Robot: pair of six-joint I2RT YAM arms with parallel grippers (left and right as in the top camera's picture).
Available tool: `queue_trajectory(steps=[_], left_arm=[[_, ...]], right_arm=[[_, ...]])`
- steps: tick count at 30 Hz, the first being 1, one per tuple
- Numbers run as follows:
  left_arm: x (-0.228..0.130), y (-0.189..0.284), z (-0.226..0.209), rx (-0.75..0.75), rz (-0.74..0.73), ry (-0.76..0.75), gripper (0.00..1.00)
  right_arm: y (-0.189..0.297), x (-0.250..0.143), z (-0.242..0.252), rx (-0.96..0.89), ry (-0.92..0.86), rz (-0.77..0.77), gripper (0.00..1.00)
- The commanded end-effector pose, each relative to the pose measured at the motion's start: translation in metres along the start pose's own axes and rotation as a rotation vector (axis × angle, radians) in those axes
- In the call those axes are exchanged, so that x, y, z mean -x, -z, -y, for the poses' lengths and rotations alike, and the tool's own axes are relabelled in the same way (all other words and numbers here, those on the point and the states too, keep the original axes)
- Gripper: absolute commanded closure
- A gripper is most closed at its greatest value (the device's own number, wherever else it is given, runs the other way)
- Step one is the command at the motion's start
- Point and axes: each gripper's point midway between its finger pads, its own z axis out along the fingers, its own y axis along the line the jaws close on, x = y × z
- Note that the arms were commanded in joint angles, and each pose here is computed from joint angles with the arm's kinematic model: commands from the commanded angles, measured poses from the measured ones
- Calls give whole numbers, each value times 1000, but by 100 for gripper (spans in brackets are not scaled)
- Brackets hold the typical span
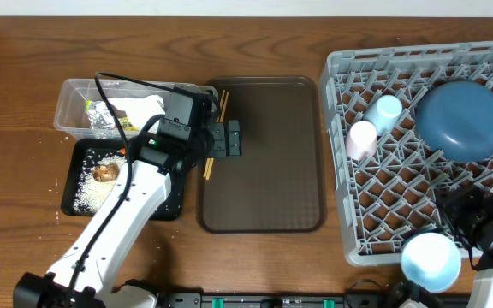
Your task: Sort waste into correct bins and load items into the dishwasher rack
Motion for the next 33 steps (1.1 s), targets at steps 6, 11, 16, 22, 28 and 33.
queue_trajectory(steps=[6,11,16,22,28,33], left_arm=[[10,2,1,7,22,-9,2],[10,2,1,7,22,-9,2],[10,2,1,7,22,-9,2],[10,2,1,7,22,-10,2],[10,2,1,7,22,-10,2],[10,2,1,7,22,-10,2]], right_arm=[[-5,-7,5,-28,82,-58,96],[2,-14,9,-63,34,-86,67],[9,-31,43,-243,-1,-137,44],[20,-45,70,-404,-123,-156,51],[19,-45,82,-464,-208,-125,53],[6,-44,88,-463,-243,-104,54]])
